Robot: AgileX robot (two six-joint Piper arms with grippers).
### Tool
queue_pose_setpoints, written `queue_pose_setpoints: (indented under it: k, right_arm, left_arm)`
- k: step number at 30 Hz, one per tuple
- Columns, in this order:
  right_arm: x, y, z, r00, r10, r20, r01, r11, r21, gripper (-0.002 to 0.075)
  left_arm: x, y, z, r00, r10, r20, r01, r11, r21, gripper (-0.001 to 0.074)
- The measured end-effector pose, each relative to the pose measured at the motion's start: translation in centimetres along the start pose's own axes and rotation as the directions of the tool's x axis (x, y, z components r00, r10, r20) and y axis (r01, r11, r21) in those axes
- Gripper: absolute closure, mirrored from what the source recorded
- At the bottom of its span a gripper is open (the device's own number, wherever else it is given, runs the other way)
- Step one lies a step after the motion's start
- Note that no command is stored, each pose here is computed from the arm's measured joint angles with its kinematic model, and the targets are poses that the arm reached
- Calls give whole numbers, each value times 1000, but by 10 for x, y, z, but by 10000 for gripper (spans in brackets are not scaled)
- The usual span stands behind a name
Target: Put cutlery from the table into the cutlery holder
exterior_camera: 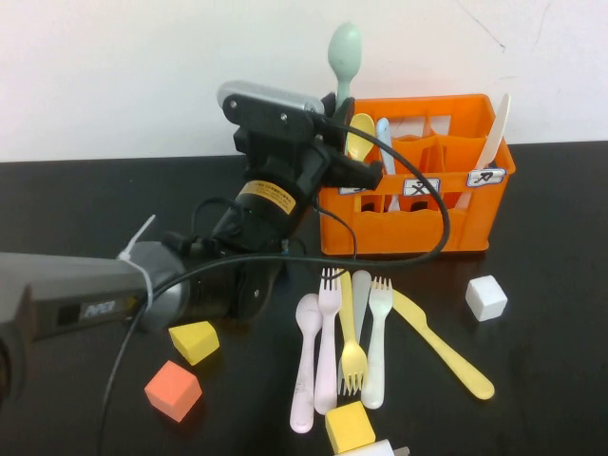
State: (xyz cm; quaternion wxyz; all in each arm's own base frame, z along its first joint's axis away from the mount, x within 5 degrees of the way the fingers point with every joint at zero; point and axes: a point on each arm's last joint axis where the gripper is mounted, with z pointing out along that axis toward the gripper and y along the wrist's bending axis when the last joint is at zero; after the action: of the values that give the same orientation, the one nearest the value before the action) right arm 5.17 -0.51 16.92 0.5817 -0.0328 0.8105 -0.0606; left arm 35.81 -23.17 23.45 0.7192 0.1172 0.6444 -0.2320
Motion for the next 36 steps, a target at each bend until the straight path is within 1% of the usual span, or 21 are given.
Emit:
queue_pose_setpoints:
  k: [3,5,8,10,12,13,15,18,19,21,24,26,31,36]
  right_arm:
    - [0,0,0,1000,0,0,0,1000,0,729]
    - [0,0,0,1000,0,0,0,1000,0,729]
    - [0,0,0,1000,0,0,0,1000,0,729]
    - [0,0,0,1000,0,0,0,1000,0,729]
    - [0,0,0,1000,0,0,0,1000,0,729]
    - [0,0,0,1000,0,0,0,1000,0,729]
    - [0,0,0,1000,0,0,0,1000,0,729]
    - [0,0,0,1000,0,0,0,1000,0,729]
    - [0,0,0,1000,0,0,0,1000,0,729]
    - [0,0,0,1000,0,0,0,1000,0,729]
    - [0,0,0,1000,0,0,0,1000,0,729]
    - [0,0,0,1000,0,0,0,1000,0,729]
    - [0,0,0,1000,0,0,0,1000,0,729]
    - [0,0,0,1000,0,0,0,1000,0,729]
  left_arm:
    - [11,1,2,999,1,-42,-1,1000,-7,569]
    - [13,1,2,998,1,-56,-2,1000,-7,498]
    - [12,1,2,998,1,-57,-1,1000,-7,421]
    - [6,1,1,998,11,-63,-11,1000,-6,400]
    - [-3,-1,-1,995,30,-90,-31,1000,-1,400]
    - [-10,-2,-5,993,45,-109,-45,999,2,414]
    - [-30,-3,-16,989,64,-135,-63,998,9,470]
    - [-58,-5,-41,981,82,-179,-79,997,22,623]
    - [-67,-6,-51,979,82,-188,-79,997,26,661]
    - [-83,-7,-71,974,93,-206,-87,995,39,704]
    - [-104,-7,-105,968,106,-229,-95,994,58,725]
    - [-110,-7,-128,954,113,-278,-98,993,70,730]
    - [-111,-3,-171,913,119,-390,-93,992,85,734]
    - [-112,9,-205,858,108,-503,-94,994,52,734]
